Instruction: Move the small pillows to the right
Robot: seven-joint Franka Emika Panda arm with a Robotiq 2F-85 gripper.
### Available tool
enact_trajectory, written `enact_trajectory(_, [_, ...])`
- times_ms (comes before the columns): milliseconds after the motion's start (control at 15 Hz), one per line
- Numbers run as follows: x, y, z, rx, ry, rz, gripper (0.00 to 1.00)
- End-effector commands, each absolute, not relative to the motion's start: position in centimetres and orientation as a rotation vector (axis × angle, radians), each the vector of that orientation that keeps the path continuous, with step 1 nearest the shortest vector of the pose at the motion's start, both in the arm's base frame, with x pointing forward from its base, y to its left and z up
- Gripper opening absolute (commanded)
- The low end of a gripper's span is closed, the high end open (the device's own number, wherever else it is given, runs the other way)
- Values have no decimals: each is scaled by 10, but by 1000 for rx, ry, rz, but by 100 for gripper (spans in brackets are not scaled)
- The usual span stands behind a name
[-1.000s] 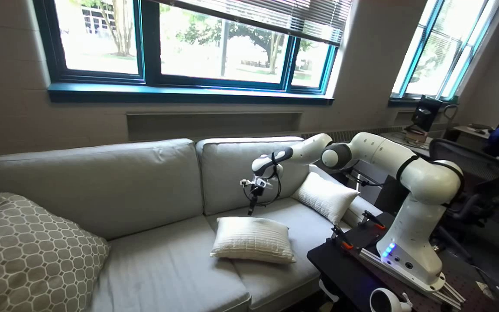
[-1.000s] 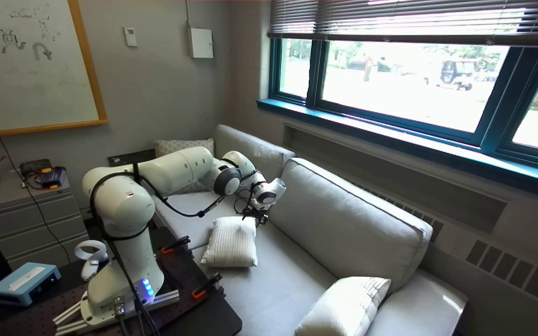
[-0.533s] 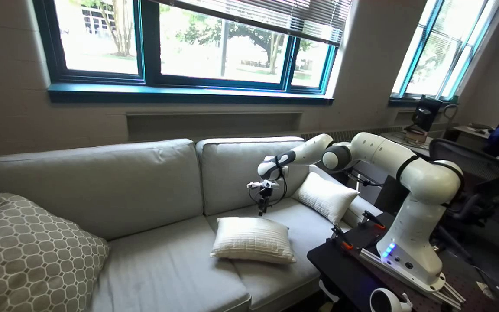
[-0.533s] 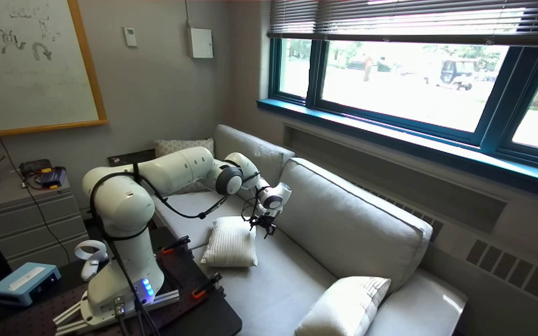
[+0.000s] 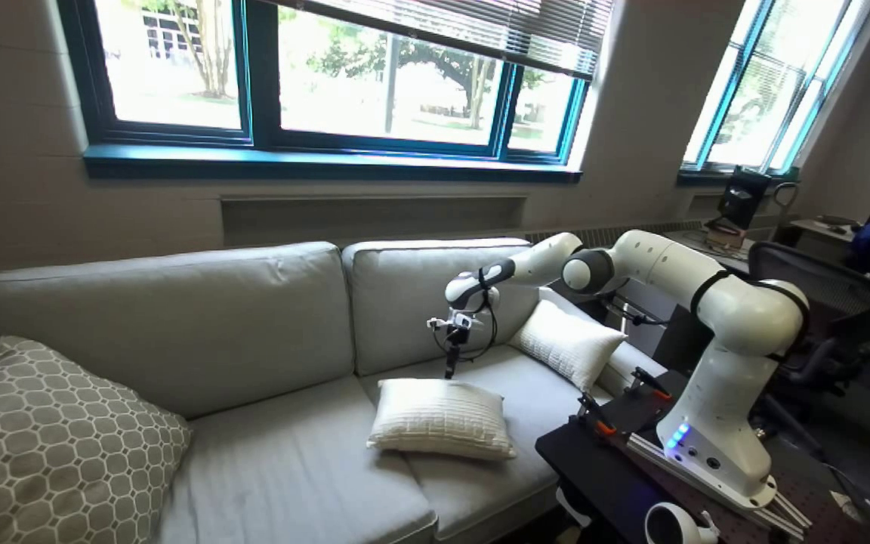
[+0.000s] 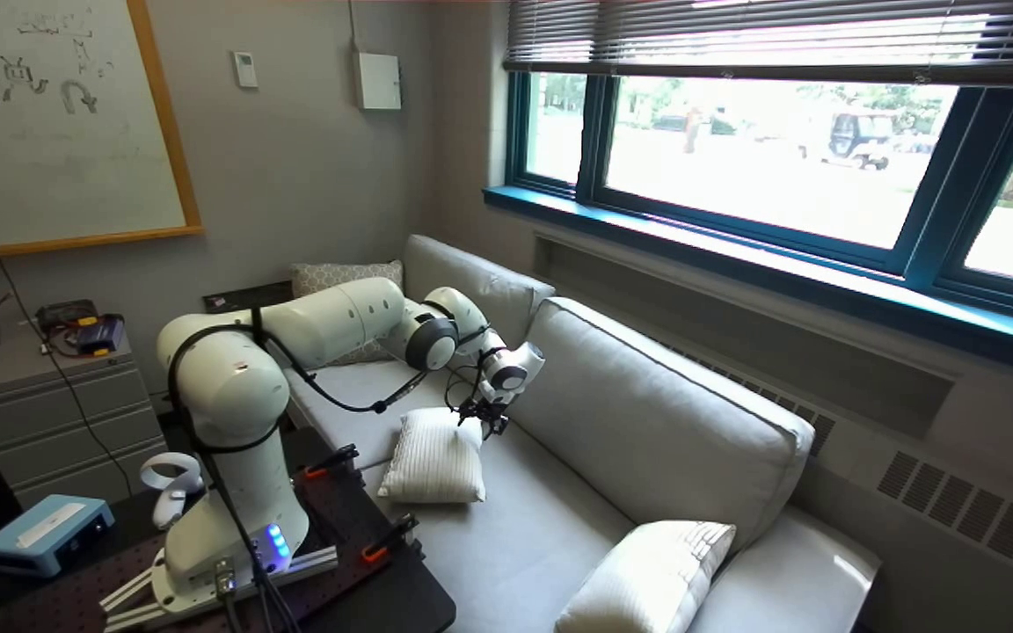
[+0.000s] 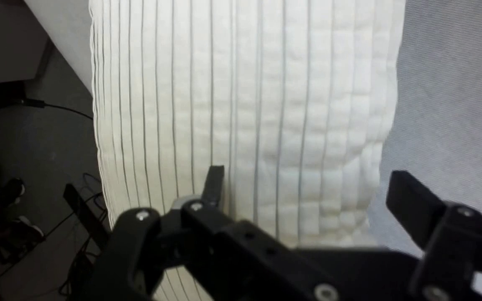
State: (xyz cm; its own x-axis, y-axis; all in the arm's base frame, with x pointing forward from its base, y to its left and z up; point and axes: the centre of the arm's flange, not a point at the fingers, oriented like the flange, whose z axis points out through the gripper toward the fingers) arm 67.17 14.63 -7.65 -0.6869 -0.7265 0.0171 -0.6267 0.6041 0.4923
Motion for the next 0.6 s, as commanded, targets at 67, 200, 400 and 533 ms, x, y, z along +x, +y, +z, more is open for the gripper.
enact_trajectory(67, [729, 169, -117, 1175, -2525, -682, 100])
enact_trajectory(200, [726, 174, -115, 1194, -2483, -669, 100])
enact_trajectory(400, [722, 183, -111, 1237, -2412, -624, 100])
enact_trajectory(533, [719, 184, -112, 1241, -2398, -577, 100])
